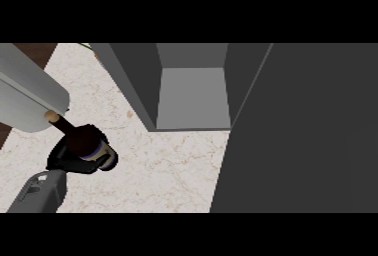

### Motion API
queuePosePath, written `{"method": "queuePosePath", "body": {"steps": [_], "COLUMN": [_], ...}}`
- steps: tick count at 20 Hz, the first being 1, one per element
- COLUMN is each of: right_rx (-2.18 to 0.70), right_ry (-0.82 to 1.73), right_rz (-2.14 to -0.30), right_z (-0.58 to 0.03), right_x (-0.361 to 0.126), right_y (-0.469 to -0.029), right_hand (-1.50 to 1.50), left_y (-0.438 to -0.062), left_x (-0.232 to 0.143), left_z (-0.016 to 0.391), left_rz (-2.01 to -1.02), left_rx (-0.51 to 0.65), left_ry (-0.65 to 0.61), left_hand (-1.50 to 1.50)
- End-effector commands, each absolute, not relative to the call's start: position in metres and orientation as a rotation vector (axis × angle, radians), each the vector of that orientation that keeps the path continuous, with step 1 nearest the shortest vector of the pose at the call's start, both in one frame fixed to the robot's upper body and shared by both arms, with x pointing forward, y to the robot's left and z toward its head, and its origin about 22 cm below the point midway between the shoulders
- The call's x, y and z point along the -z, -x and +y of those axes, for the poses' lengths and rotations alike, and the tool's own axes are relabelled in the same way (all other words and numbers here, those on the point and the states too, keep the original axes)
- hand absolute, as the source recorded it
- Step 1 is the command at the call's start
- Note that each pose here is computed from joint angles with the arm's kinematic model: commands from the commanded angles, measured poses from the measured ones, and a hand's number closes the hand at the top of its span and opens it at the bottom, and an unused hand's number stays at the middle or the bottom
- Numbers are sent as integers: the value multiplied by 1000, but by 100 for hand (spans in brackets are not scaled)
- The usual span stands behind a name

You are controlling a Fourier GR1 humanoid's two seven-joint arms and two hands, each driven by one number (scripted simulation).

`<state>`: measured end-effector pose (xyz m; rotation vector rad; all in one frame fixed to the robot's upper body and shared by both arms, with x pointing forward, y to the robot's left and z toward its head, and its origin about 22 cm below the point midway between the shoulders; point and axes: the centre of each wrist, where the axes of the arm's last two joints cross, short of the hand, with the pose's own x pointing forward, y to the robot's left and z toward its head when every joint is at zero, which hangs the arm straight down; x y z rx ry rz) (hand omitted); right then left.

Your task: Pick up the wine, place it into the cabinet and close the cabinet

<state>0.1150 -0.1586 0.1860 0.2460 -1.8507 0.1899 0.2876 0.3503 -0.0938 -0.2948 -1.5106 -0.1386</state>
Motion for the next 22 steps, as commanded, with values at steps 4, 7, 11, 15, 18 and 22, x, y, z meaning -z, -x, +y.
{"method": "queuePosePath", "body": {"steps": [4, 7, 11, 15, 18, 22], "right_rx": [-151, -169, -170, -173, -142, -143], "right_ry": [-260, -229, -238, -245, -227, -238], "right_rz": [-1945, -1936, -1937, -1946, -1929, -1946], "right_z": [-172, -175, -176, -180, -178, -181], "right_x": [-209, -206, -204, -206, -202, -211], "right_y": [-83, -88, -84, -84, -80, -76], "right_hand": [-150, -150, -150, -150, -150, -150], "left_y": [-284, -265, -241, -237, -230, -226], "left_x": [94, 114, 134, 124, 110, 94], "left_z": [340, 311, 291, 272, 267, 254], "left_rz": [-1584, -1666, -1734, -1721, -1716, -1735], "left_rx": [202, 97, -6, 3, 9, 21], "left_ry": [357, 303, 242, 358, 379, 385], "left_hand": [150, 150, 150, 150, 150, 150]}}
